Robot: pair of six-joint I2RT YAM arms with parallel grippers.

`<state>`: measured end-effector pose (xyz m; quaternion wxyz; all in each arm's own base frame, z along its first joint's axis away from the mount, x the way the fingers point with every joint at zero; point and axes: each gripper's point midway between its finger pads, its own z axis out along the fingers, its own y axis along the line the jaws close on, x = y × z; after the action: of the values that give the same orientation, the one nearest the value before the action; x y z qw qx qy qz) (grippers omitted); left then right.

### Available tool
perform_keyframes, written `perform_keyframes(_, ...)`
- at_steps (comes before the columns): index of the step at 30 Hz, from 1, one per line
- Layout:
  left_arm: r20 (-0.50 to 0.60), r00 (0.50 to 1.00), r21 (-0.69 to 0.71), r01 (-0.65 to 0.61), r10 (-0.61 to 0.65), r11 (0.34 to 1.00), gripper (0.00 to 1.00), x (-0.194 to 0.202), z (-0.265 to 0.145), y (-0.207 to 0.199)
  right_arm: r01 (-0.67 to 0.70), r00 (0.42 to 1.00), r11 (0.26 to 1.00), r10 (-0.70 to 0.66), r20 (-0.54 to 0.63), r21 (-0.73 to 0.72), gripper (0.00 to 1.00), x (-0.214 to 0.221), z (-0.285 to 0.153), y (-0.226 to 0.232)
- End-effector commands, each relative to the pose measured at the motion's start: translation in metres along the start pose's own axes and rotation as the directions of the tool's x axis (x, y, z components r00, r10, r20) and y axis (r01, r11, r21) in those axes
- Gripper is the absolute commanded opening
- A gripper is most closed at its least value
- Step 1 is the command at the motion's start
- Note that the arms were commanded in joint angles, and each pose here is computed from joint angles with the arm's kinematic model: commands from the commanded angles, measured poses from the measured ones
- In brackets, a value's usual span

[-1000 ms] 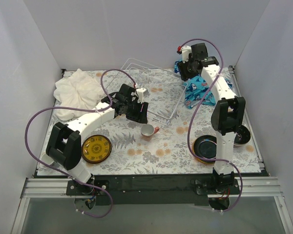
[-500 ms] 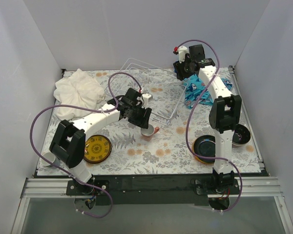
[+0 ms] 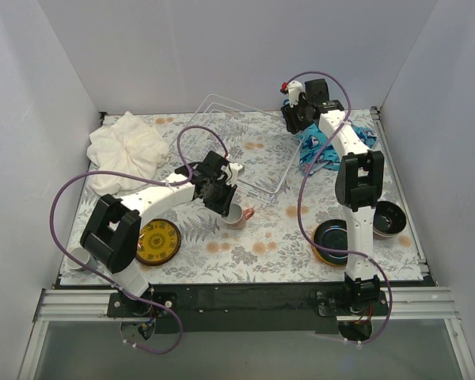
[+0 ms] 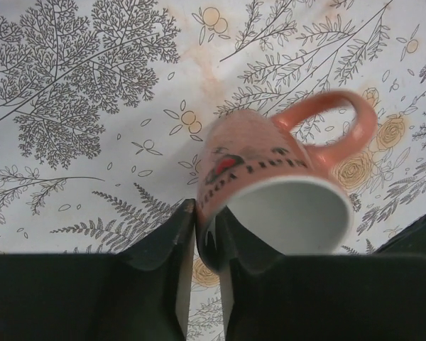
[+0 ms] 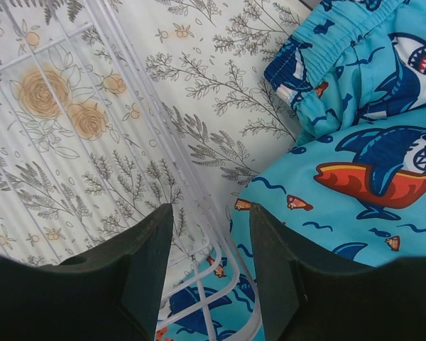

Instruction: Load the mixed dishes into the dish rack

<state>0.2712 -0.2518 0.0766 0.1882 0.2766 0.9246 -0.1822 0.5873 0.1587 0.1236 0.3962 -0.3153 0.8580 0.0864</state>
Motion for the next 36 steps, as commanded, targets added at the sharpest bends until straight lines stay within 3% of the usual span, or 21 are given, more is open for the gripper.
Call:
perform_keyframes(1, 0.019, 0.999, -0.03, -0.032, 0.033, 0.999, 0.1, 0.002, -0.015, 0.003, 0.02, 0.999, 1.0, -0.02, 0.04, 0.012, 0.51, -0.011, 0.001, -0.01)
perform_keyframes(3, 0.026, 0.999, -0.049, -0.038, 0.039, 0.998, 0.0, 0.001, -0.018, 0.006, 0.016, 0.999, 1.0, -0.016, 0.033, -0.001, 0.42, -0.007, -0.002, -0.006)
perform_keyframes(6, 0.045, 0.997, -0.072, -0.058, 0.061, 0.996, 0.0, -0.003, -0.027, 0.009, -0.014, 1.0, 1.0, 0.014, 0.026, -0.015, 0.27, -0.006, -0.013, 0.002)
perform_keyframes(8, 0.055, 0.996, -0.082, -0.07, 0.074, 0.994, 0.0, -0.004, -0.035, 0.01, -0.051, 0.998, 0.999, 0.051, 0.023, -0.014, 0.11, -0.008, -0.026, 0.006)
perform_keyframes(10, 0.06, 0.995, -0.088, -0.076, 0.082, 0.993, 0.0, -0.003, -0.041, 0.011, -0.105, 0.994, 0.994, 0.104, -0.034, -0.03, 0.02, 0.011, -0.031, 0.016)
perform_keyframes(14, 0.05, 0.991, -0.102, -0.118, 0.123, 0.988, 0.0, 0.005, -0.057, 0.013, -0.289, 0.953, 0.957, 0.287, -0.097, -0.006, 0.01, 0.035, -0.063, 0.04)
perform_keyframes(18, 0.017, 0.99, -0.107, -0.139, 0.141, 0.985, 0.0, 0.018, -0.073, 0.012, -0.387, 0.91, 0.922, 0.381, -0.162, -0.002, 0.01, 0.064, -0.082, 0.07)
perform_keyframes(22, 0.055, 0.984, -0.109, -0.165, 0.172, 0.98, 0.0, 0.022, -0.089, 0.01, -0.396, 0.898, 0.918, 0.393, -0.197, 0.028, 0.01, 0.082, -0.095, 0.09)
perform_keyframes(28, 0.085, 0.975, -0.095, -0.195, 0.203, 0.976, 0.0, 0.025, -0.105, 0.005, -0.486, 0.826, 0.866, 0.499, -0.264, 0.116, 0.01, 0.122, -0.119, 0.114)
perform_keyframes(36, 0.102, 0.959, 0.017, -0.268, 0.265, 0.963, 0.0, 0.025, -0.115, -0.016, -0.561, 0.751, 0.812, 0.58, -0.315, 0.158, 0.01, 0.156, -0.139, 0.136)
